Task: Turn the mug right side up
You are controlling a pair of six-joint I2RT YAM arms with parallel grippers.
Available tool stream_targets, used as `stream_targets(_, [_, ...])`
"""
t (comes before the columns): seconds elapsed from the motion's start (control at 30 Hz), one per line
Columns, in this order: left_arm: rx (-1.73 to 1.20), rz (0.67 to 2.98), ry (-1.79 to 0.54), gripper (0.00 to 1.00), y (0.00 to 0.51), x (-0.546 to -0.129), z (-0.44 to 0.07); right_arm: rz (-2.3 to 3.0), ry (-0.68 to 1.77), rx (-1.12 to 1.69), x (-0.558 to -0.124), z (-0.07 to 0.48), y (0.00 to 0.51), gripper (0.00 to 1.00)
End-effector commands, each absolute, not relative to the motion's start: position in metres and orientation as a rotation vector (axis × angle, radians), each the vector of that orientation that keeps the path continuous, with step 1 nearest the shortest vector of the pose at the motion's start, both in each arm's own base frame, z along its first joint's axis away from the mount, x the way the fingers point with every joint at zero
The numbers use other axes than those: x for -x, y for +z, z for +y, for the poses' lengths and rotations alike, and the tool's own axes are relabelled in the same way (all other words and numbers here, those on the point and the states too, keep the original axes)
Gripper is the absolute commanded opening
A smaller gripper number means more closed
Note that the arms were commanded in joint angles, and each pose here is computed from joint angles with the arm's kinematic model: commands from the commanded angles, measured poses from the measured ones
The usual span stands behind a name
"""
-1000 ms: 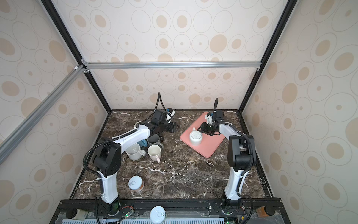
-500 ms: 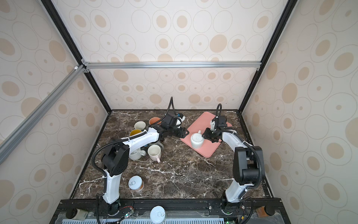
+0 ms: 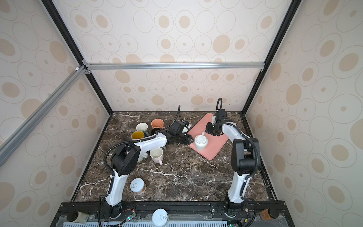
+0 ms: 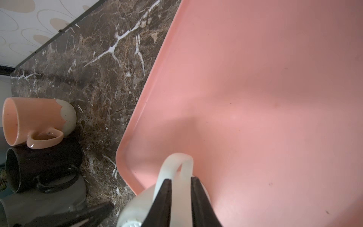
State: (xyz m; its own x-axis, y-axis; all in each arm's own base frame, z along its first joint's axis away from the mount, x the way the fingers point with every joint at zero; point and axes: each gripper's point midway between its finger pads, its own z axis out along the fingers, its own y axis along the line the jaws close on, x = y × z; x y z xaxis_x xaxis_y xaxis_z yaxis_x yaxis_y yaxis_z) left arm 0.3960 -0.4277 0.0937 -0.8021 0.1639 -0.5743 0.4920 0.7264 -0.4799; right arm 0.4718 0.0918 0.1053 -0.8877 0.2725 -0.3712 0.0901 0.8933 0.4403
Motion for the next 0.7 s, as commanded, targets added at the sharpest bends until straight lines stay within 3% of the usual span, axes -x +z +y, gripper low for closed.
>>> stream_targets(0.0, [-0.508, 2.365, -0.968, 0.41, 0.111, -0.387, -0.462, 2.696, 0.641, -0.183, -0.464, 0.113, 0.102, 0.18])
stream_targets(0.27, [-0.583, 2.293, -1.055, 0.41, 0.125, -0.349, -0.499, 2.728, 0.778, -0.101, -0.454, 0.132, 0.103, 0.16])
stream_targets(0.4, [-0.609, 2.23, -1.016, 0.42, 0.14, -0.347, -0.487, 2.686, 0.883, -0.046, -0.448, 0.143, 0.121, 0.16])
stream_targets(0.67, [-0.796, 2.011, -0.924, 0.45, 0.178, -0.365, -0.435, 2.554, 0.771, -0.132, -0.443, 0.11, 0.179, 0.2])
